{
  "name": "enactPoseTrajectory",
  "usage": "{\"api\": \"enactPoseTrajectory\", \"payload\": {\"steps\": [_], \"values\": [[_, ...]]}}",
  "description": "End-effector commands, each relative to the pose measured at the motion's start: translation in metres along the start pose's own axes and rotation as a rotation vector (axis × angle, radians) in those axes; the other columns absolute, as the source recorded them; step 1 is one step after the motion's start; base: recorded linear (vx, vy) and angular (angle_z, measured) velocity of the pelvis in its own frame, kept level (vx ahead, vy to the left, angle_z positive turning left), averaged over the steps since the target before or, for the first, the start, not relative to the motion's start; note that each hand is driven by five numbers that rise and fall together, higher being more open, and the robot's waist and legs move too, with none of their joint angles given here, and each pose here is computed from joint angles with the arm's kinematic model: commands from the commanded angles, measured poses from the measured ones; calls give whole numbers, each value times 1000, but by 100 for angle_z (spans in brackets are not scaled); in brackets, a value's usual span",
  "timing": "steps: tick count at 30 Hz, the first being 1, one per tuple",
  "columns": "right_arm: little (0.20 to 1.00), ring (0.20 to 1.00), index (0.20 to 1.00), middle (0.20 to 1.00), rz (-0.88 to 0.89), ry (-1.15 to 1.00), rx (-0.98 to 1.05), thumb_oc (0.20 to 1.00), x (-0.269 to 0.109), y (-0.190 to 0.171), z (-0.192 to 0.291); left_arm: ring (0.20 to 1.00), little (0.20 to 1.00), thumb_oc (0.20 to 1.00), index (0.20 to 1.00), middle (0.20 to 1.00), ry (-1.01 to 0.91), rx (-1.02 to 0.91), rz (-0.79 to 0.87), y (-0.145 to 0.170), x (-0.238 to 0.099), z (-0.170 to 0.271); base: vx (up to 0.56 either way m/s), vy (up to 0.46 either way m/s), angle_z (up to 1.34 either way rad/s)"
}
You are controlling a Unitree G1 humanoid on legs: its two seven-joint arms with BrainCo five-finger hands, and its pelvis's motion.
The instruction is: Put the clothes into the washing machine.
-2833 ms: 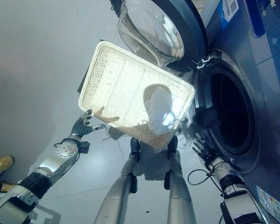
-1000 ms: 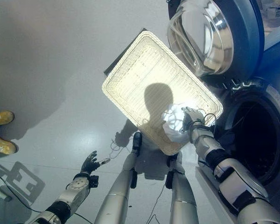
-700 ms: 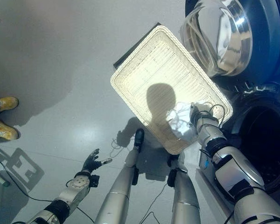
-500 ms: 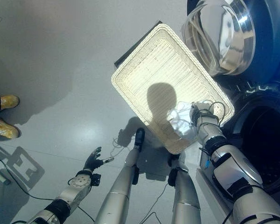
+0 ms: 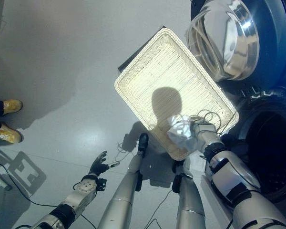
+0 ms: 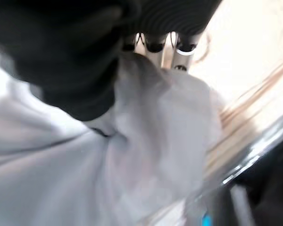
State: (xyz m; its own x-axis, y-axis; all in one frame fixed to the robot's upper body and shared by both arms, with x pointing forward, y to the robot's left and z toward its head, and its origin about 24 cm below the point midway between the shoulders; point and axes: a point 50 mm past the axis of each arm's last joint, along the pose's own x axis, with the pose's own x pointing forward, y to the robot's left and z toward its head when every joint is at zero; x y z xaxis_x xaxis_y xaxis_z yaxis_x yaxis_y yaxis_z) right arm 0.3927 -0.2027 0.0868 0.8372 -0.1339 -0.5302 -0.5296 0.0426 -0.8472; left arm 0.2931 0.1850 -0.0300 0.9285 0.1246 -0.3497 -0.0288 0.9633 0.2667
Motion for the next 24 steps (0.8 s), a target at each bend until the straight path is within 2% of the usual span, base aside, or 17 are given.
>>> {"api": "enactPoseTrajectory", "payload": {"steps": [1, 4, 7, 10, 13, 15, 17, 24], "values": [[200, 200, 200, 200, 355, 86, 55, 200, 3, 71, -39, 1000, 1000, 1000, 1000, 1000, -10, 1, 13, -5, 5, 9, 4, -45, 2], [200, 200, 200, 200, 539, -81, 197, 200, -2, 74, -22, 1000, 1000, 1000, 1000, 1000, 2, 24, 28, 5, 7, 11, 3, -91, 0], [200, 200, 200, 200, 625, -189, 311, 200, -7, 71, -12, 1000, 1000, 1000, 1000, 1000, 4, 35, 33, 10, 8, 12, -1, -56, 1], [200, 200, 200, 200, 697, -456, 726, 200, -17, 61, 15, 1000, 1000, 1000, 1000, 1000, 13, 46, 40, 15, 7, 11, -5, -24, 1], [200, 200, 200, 200, 639, -700, 1148, 200, -25, 44, 36, 1000, 1000, 1000, 1000, 1000, 28, 42, 44, 16, 5, 4, -5, 11, -1], [200, 200, 200, 200, 620, -802, 1328, 200, -29, 35, 39, 1000, 1000, 1000, 1000, 1000, 37, 33, 47, 15, 2, -4, -30, 76, -8], [200, 200, 200, 200, 565, -996, 1594, 200, -36, 26, 38, 1000, 1000, 1000, 1000, 1000, 50, 10, 58, 11, -5, -17, -49, 128, -25], [200, 200, 200, 200, 450, -1170, 1842, 200, -41, 26, 29, 1000, 1000, 1000, 1000, 1000, 54, -20, 82, 8, -9, -26, -38, 70, -28]]}}
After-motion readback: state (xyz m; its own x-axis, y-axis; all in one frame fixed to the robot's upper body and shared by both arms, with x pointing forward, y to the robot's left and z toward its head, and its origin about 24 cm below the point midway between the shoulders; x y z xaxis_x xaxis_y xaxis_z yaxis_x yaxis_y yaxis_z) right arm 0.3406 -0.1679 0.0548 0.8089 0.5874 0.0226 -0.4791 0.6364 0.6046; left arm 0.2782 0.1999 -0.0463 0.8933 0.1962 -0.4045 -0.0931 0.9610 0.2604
